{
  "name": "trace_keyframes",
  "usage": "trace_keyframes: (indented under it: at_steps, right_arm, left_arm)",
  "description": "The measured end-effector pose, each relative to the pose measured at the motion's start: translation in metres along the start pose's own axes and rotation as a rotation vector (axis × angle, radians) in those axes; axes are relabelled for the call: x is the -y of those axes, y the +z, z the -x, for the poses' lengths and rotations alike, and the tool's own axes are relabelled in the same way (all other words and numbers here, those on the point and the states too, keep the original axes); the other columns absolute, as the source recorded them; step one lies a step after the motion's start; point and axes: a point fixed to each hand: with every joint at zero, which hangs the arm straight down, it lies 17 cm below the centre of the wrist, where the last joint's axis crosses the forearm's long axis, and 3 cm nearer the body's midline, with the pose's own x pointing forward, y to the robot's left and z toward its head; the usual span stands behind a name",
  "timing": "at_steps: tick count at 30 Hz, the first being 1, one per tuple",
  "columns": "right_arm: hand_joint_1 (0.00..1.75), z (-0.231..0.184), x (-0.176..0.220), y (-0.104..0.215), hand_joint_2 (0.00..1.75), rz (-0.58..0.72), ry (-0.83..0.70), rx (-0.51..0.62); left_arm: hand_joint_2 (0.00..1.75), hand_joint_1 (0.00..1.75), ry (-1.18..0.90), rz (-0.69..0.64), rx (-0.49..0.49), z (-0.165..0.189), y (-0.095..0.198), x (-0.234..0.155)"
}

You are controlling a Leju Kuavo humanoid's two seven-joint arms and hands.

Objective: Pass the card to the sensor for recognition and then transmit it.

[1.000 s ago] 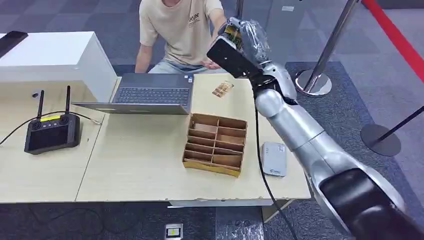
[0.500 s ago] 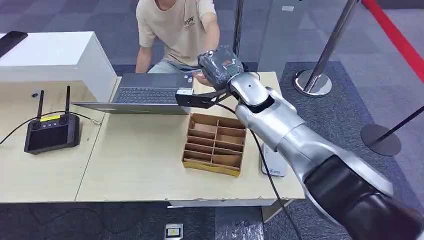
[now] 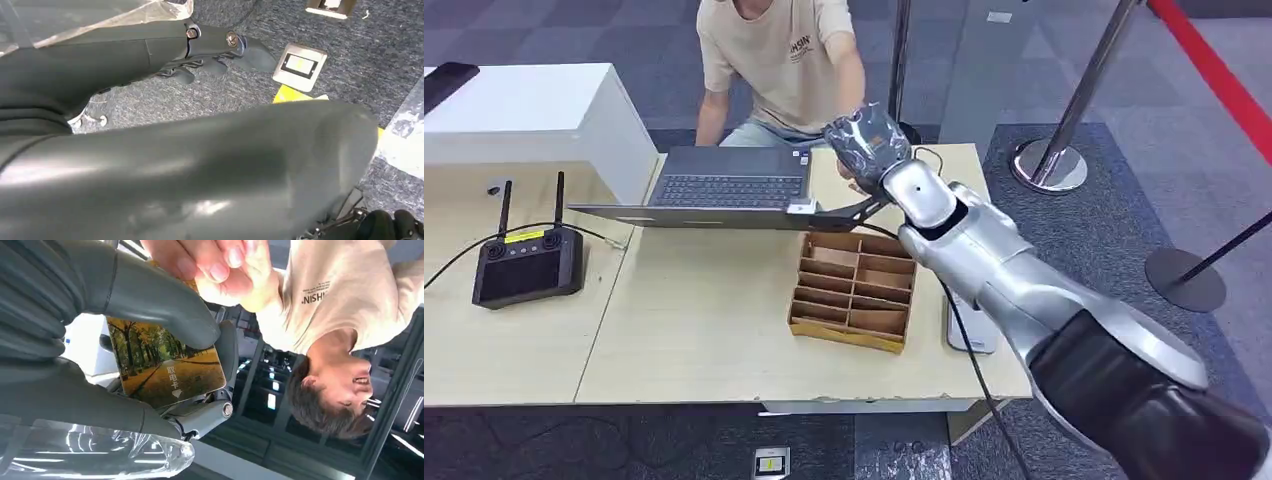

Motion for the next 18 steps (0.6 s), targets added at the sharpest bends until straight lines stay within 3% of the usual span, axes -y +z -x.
trace_keyframes:
  at_steps: [5, 6, 7, 8, 13, 18]
  right_arm:
    - [1.75, 0.001, -0.004, 0.003, 1.75, 0.001, 0.01, 0.002]
    - [1.34, 0.001, -0.005, 0.004, 1.75, 0.003, 0.011, 0.001]
    - [0.49, 0.001, -0.006, 0.005, 1.75, 0.004, 0.01, 0.001]
    - [0.26, 0.0, -0.007, 0.006, 1.75, 0.008, 0.008, 0.003]
    - [0.0, -0.005, -0.014, 0.012, 1.75, 0.0, -0.001, 0.014]
    - [0.0, -0.008, -0.022, 0.02, 1.75, -0.014, -0.025, 0.006]
  left_arm:
    - [0.0, 0.0, -0.006, -0.001, 0.0, 0.0, 0.0, 0.0]
    - [0.0, 0.0, -0.008, 0.0, 0.0, 0.0, 0.0, 0.0]
    - [0.0, 0.0, -0.009, 0.0, -0.001, 0.0, 0.0, 0.0]
    - [0.0, 0.0, -0.012, 0.0, -0.001, 0.0, 0.0, 0.0]
    - [0.0, 0.0, -0.04, 0.008, -0.008, 0.001, 0.0, 0.002]
    - [0.0, 0.0, -0.061, 0.008, -0.009, 0.003, 0.001, 0.005]
